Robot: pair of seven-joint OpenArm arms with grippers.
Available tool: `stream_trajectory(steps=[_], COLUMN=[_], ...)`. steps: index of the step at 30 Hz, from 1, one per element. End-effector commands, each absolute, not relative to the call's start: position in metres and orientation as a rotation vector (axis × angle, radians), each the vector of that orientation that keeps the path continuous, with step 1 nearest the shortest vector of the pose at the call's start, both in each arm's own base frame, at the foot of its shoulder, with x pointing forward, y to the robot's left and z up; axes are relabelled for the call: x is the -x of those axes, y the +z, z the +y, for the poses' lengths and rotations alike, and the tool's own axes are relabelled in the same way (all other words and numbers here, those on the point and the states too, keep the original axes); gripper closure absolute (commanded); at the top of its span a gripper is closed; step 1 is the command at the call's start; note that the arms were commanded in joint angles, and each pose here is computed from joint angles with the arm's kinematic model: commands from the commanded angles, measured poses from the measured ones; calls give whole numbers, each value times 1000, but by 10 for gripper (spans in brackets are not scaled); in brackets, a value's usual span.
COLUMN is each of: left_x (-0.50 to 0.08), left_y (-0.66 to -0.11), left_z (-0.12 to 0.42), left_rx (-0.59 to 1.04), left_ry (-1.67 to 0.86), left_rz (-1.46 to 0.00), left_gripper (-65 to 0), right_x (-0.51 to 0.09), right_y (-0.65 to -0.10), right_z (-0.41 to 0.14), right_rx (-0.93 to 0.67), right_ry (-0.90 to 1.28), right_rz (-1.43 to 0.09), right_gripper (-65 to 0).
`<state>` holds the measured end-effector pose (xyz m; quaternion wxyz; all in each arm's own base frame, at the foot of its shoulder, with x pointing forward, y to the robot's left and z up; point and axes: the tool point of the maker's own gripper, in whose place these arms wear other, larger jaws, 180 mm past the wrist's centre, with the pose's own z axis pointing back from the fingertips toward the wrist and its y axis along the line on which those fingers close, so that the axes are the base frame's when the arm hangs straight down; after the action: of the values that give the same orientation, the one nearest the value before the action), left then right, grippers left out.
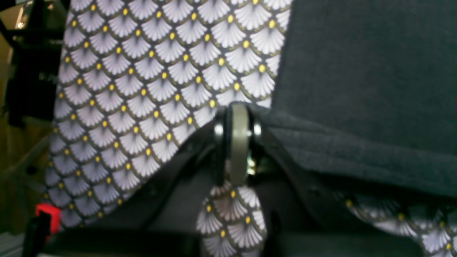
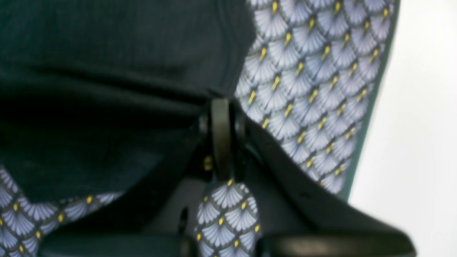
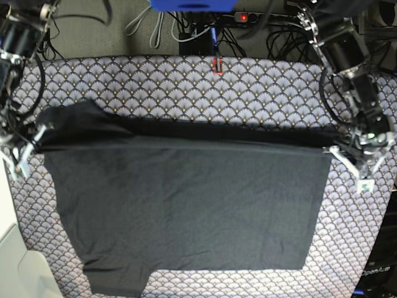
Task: Fold the T-shirt properly
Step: 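Lay the folded collar band down and open both grippers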
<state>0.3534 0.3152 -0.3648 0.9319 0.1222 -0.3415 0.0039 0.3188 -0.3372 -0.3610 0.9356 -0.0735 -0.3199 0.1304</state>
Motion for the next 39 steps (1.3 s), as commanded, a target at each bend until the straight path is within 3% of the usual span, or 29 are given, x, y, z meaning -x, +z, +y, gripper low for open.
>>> stream_trajectory(steps=[1, 7, 14, 39], left_x=[-369, -388, -407, -423], left_y=[-348, -340, -328, -335], left_z=[313, 296, 317, 314], left_rx=[-265, -282, -315, -274], left_ry=[-17, -96, -81, -73], left_rz=[-752, -760, -753, -776], left_gripper=[-6, -6, -6, -5], right_x=[-333, -365, -387, -411], right_y=[-344, -336, -341, -339], right_z=[-344, -344, -340, -344], right_rx=[176, 147, 141, 106], right_ry=[271, 256, 277, 240], right_rz=[-701, -720, -713, -766], right_gripper=[0, 0, 0, 0])
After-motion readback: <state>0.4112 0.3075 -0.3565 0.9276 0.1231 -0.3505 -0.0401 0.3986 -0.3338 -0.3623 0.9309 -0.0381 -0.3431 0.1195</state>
